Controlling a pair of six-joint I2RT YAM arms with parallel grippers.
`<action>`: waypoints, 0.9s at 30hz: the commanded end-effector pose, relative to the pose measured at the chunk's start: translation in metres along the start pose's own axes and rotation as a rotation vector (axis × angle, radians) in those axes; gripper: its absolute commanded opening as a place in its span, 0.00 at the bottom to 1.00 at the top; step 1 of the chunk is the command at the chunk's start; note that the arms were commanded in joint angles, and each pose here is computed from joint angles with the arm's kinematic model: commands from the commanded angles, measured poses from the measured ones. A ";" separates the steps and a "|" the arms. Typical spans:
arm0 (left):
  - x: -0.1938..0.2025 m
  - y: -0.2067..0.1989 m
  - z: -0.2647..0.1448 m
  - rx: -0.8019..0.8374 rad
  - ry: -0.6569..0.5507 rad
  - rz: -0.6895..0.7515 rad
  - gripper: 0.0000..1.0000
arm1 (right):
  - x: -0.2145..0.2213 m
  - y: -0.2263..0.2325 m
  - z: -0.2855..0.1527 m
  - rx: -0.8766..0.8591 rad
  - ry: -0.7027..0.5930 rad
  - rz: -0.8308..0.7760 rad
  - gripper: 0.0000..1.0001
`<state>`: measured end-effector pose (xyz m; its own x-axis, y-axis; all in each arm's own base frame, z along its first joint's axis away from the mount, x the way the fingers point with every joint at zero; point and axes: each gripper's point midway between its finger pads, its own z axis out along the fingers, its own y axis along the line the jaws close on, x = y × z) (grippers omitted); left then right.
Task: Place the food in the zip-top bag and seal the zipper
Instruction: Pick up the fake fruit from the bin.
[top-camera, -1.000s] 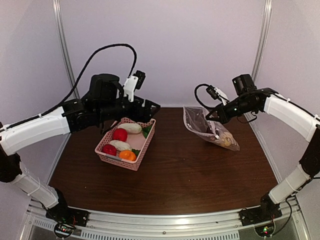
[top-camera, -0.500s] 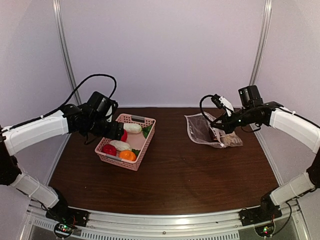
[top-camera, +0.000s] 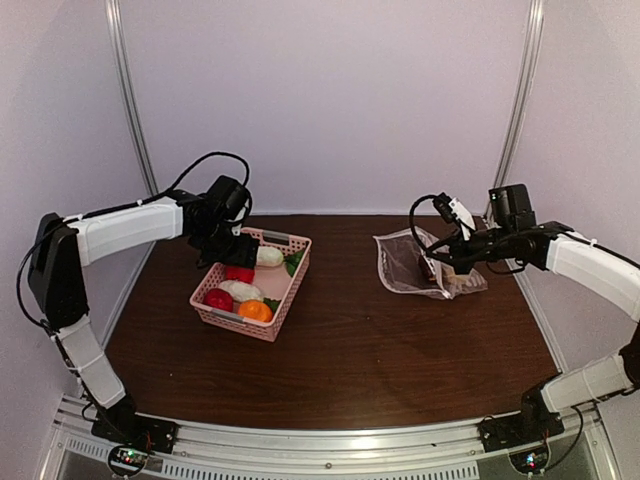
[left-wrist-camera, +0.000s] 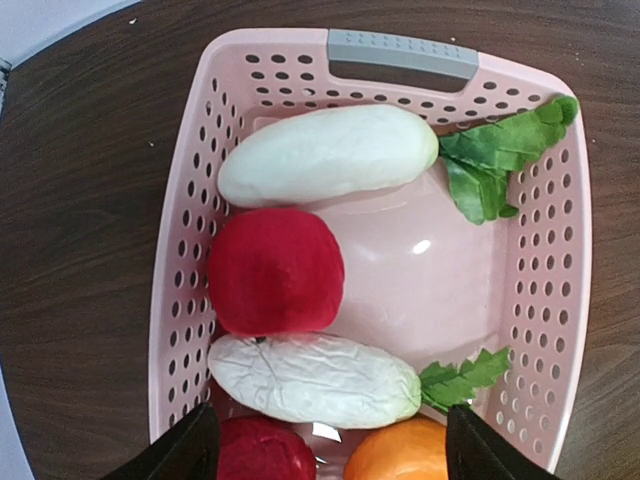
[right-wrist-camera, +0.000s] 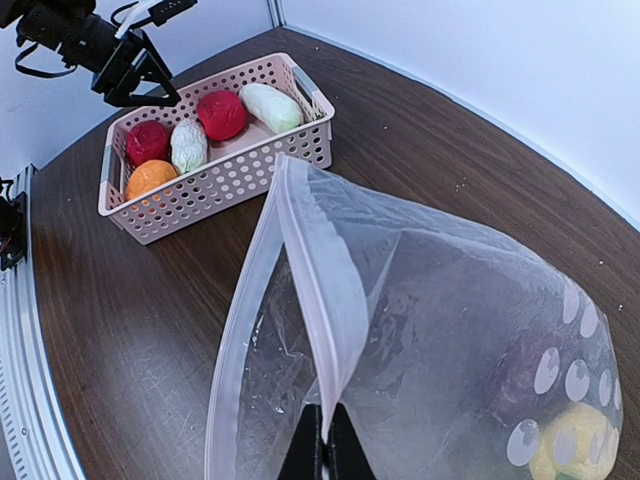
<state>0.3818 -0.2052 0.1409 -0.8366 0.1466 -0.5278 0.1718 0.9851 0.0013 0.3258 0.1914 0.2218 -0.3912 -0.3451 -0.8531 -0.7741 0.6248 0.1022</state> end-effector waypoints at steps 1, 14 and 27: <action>-0.019 0.008 0.019 0.003 0.047 0.036 0.79 | -0.006 0.001 0.000 -0.018 -0.041 -0.002 0.00; -0.006 0.022 0.073 -0.083 0.188 0.092 0.72 | -0.002 -0.001 0.001 -0.007 -0.030 -0.013 0.00; -0.007 0.026 0.101 -0.132 0.190 0.092 0.72 | 0.002 -0.002 0.004 -0.007 -0.018 -0.010 0.00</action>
<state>0.4357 -0.1898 0.0677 -0.9081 0.2282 -0.3510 0.1915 0.9720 0.1364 0.3279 0.1939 0.2243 -0.3700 -0.3319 -0.8677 -0.7830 0.6142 0.0989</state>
